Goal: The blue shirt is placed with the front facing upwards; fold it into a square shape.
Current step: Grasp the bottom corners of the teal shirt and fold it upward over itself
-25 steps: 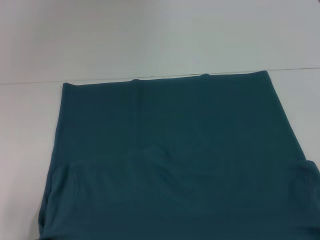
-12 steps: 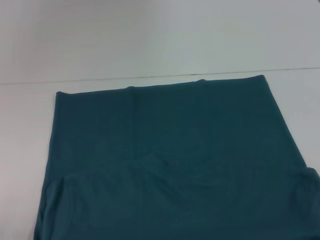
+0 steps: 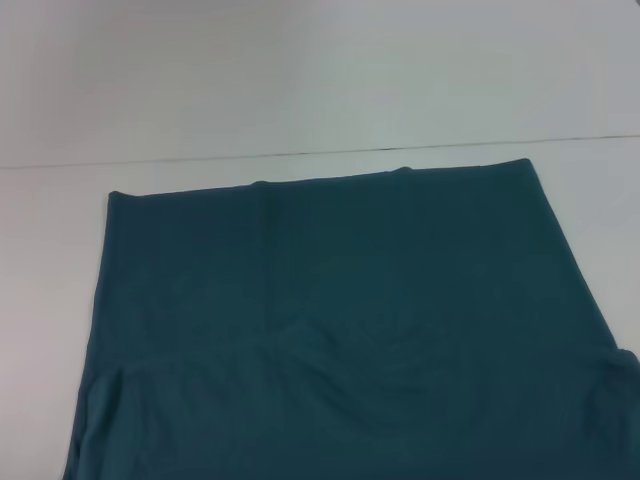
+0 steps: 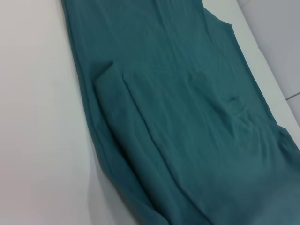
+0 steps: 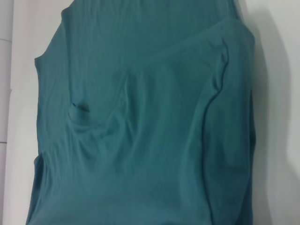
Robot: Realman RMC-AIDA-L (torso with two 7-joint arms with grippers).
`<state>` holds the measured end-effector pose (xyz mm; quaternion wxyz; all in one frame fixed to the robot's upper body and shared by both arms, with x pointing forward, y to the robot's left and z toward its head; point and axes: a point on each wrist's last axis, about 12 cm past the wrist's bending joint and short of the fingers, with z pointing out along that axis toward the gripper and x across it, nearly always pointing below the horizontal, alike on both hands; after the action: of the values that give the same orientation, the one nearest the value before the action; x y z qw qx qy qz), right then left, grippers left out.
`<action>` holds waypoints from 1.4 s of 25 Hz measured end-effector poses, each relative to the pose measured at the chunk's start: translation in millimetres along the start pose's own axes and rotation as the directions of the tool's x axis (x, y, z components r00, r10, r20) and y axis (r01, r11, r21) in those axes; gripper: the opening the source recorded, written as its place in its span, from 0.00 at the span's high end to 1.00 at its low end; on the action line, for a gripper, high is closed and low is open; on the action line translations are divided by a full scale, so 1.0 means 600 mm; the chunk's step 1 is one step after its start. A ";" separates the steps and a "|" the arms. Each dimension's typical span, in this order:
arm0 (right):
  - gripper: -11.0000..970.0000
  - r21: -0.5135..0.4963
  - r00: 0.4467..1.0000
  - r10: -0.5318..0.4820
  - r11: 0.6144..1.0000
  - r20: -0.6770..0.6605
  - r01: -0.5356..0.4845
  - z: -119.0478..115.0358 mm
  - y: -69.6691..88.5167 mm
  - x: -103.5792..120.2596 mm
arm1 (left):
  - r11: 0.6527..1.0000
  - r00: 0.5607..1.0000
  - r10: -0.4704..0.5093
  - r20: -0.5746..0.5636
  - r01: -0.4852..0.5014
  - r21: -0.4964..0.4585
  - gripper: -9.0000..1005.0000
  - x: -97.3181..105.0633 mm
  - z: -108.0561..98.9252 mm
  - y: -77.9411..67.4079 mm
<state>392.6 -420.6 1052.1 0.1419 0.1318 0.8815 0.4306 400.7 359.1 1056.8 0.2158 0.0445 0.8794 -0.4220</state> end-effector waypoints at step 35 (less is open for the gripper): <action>0.95 -0.135 0.997 -0.047 0.989 0.058 0.054 0.009 0.024 -0.030 | 0.995 1.000 0.020 0.023 -0.023 0.093 0.93 -0.039 0.007 -0.004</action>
<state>412.7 -414.7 1062.6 0.1854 0.1113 0.8488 0.4824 422.9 356.7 1066.1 0.2279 0.0593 0.8557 -0.4607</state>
